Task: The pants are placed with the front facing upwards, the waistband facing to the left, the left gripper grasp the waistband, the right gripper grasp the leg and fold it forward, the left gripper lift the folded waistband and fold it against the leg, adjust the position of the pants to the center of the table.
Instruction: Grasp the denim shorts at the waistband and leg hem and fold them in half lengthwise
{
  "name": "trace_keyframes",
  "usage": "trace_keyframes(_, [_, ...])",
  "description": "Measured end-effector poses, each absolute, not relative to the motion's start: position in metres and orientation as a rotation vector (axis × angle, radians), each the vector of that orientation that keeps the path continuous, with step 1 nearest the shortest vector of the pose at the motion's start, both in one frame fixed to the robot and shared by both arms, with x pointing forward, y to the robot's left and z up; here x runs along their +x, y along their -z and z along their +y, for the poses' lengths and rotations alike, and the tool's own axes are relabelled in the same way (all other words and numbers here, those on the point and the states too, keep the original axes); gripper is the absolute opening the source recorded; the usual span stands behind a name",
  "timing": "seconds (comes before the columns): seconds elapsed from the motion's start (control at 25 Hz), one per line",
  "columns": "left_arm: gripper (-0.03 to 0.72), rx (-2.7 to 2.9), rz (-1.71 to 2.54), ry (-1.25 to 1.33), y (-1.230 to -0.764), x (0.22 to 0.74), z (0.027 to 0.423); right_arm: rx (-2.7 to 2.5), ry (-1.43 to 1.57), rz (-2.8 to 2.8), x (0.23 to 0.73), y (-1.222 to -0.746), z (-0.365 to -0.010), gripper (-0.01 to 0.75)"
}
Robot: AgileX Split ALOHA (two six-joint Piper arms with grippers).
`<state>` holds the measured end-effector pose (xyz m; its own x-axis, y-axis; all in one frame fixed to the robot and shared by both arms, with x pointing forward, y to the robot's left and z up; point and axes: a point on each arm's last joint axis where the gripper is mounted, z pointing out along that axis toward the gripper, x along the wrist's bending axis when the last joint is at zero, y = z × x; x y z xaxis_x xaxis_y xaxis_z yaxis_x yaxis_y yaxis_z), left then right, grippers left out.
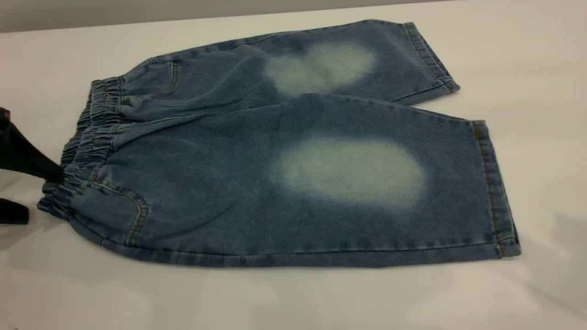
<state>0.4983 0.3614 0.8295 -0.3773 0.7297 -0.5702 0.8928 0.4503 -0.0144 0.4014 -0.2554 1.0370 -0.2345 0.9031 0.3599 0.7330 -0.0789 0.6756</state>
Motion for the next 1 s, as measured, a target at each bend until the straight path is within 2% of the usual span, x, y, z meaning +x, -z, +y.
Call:
trace_keyframes(0.44, [0.577,1.219,2.228,0.567,-0.806,0.498,0.354,1.794,-1.206,1.981,0.401,-1.037,-0.255,0.477])
trace_keyframes(0.6, [0.533,1.203,2.213,0.544,-0.803,0.5,0.354,1.846,-1.212,2.014,0.399,-1.035,-0.253,0.477])
trace_keyframes(0.72, [0.442,1.209,2.228,0.523,-0.801,0.5,0.356,1.918,-1.204,2.094,0.399,-1.028,-0.248,0.477])
trace_keyframes(0.88, [0.239,1.222,2.255,0.488,-0.799,0.5,0.358,2.032,-1.209,2.157,0.402,-1.019,-0.243,0.477])
trace_keyframes(1.0, [0.12,1.217,2.262,0.482,-0.798,0.5,0.359,2.132,-1.194,2.156,0.412,-1.009,-0.241,0.477])
